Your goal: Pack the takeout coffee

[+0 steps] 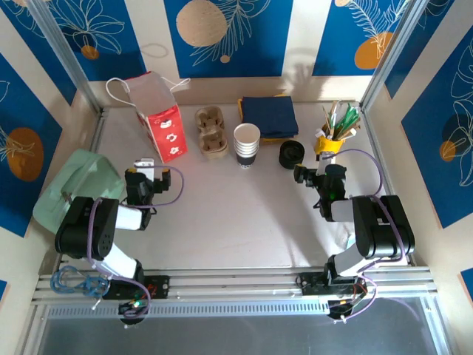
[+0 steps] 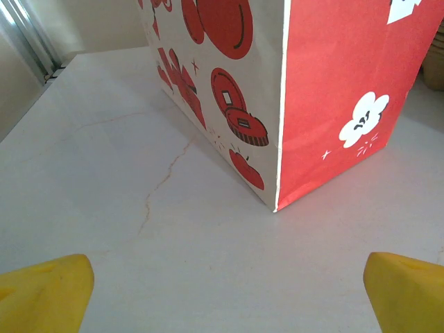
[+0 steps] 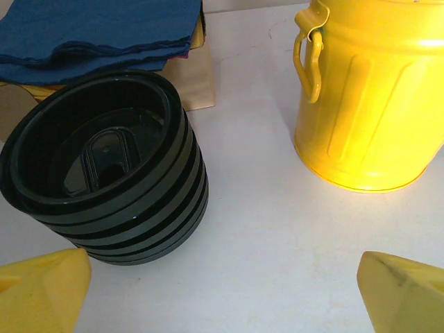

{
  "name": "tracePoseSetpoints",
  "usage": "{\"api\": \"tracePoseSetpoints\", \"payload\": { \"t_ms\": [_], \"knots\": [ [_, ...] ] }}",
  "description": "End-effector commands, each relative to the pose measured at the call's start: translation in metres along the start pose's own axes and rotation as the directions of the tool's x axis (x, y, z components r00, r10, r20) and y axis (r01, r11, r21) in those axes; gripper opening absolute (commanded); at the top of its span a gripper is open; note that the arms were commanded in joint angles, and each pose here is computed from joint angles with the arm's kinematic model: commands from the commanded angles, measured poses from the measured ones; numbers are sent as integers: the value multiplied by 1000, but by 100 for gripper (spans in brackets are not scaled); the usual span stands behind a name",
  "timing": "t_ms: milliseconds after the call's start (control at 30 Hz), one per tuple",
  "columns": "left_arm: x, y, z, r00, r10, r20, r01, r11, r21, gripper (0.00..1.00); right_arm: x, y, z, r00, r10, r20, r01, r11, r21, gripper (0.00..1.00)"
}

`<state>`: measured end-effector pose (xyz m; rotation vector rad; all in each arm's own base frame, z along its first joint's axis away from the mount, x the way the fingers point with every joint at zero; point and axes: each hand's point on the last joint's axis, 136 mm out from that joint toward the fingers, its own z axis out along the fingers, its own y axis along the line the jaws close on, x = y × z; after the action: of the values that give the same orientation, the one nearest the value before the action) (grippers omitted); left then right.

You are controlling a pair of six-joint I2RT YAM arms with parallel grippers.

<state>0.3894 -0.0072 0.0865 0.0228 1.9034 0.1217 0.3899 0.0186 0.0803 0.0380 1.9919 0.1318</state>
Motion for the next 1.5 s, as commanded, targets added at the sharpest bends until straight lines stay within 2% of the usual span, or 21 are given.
{"api": "tracePoseSetpoints", "payload": {
  "t_ms": [0, 467, 500, 600, 1200, 1333, 1467],
  "knots": [
    [-9, 4, 1, 999, -20, 28, 21, 1000, -13, 99, -15, -1, 1, 999, -3, 50, 2, 1000, 11, 99],
    [-9, 4, 1, 999, -18, 26, 19, 1000, -13, 99, -16, -1, 1, 999, -1, 50, 0, 1000, 10, 99],
    [-9, 2, 1, 1000, -16, 26, 16, 1000, -2, 99, -16, -1, 1, 999, -1, 50, 0, 1000, 10, 99],
    [-9, -21, 4, 999, 33, 9, -33, 991, 133, 99, -16, -1, 1, 999, -1, 49, 0, 1000, 10, 99],
    [-10, -20, 2, 999, 32, 19, -34, 991, 131, 99, -16, -1, 0, 999, -2, 54, 1, 1000, 10, 99],
    [-19, -15, -8, 998, 20, 53, -26, 994, 106, 99, -20, -19, -7, 995, 47, 87, -56, 993, 100, 99],
    [-31, -5, -23, 998, -6, 61, 2, 998, 65, 99, -23, -13, -17, 990, 35, 133, -43, 997, 60, 99]
  ]
}}
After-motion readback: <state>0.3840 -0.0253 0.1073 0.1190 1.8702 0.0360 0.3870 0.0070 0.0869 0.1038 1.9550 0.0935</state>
